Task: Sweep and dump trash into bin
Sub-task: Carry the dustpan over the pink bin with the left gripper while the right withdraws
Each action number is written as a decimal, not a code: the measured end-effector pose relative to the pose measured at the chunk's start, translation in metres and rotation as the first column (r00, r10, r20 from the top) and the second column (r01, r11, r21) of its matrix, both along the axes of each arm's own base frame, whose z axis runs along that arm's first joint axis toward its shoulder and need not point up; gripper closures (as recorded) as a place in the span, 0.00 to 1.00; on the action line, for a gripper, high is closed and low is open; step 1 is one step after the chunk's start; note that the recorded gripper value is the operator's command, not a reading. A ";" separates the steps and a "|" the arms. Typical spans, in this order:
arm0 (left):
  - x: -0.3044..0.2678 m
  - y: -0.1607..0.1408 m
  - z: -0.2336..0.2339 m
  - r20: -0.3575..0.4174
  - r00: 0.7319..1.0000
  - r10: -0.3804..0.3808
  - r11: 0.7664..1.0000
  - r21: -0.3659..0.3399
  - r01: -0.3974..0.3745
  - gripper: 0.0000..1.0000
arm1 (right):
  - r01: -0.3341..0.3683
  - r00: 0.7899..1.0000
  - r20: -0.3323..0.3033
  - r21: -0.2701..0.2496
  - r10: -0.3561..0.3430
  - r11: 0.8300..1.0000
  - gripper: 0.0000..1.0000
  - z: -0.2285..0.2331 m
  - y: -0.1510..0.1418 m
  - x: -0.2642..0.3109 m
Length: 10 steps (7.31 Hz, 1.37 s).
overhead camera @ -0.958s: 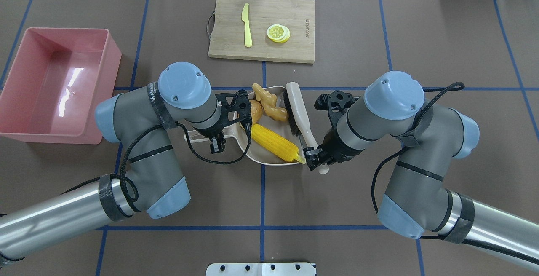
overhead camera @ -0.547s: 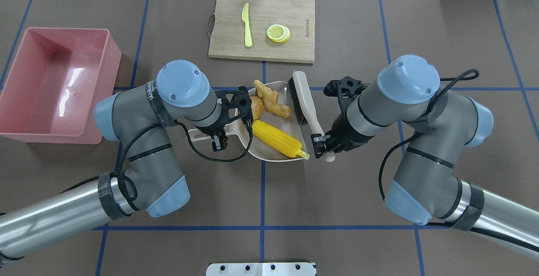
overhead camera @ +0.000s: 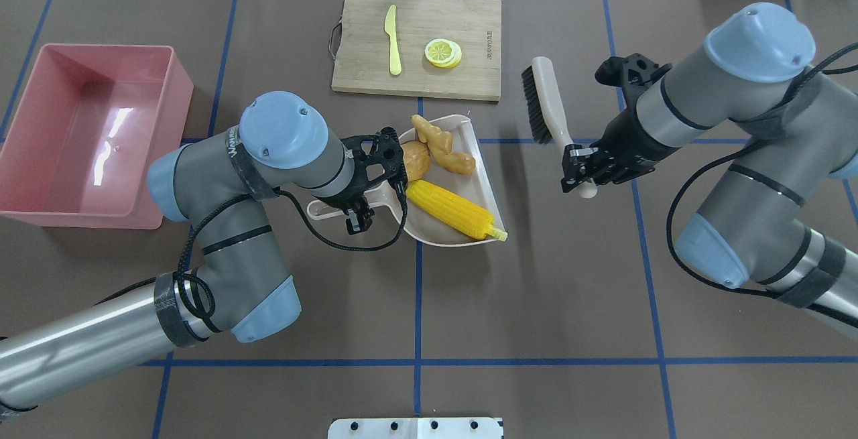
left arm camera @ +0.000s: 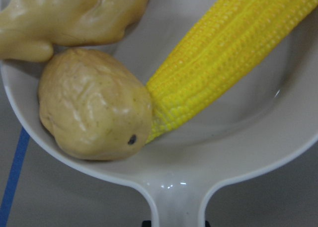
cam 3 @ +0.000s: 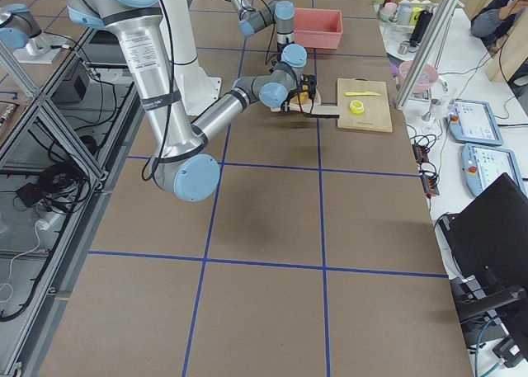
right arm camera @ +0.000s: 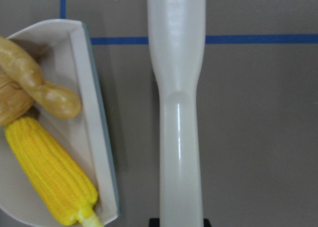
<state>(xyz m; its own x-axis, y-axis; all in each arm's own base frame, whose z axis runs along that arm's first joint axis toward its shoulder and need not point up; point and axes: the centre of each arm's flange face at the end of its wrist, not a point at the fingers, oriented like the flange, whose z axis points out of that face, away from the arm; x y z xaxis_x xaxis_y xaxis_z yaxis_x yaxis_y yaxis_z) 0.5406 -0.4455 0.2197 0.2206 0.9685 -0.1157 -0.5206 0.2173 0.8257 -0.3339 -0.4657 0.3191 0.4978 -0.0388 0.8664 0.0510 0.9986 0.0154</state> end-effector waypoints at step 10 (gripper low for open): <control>-0.212 -0.114 0.019 -0.157 0.938 -0.309 0.951 -0.050 0.305 1.00 | -0.020 0.968 -0.249 0.031 0.027 0.999 1.00 0.241 0.079 0.180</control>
<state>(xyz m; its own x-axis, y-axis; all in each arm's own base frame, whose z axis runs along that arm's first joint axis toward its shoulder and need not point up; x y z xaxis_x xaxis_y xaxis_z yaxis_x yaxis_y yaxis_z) 0.3290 -0.5594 0.2387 0.4836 0.8528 -0.1971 -0.2860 0.3668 0.8852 -0.1540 -0.3869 0.5602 0.6990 -0.0467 0.7136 0.0330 0.9989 0.0331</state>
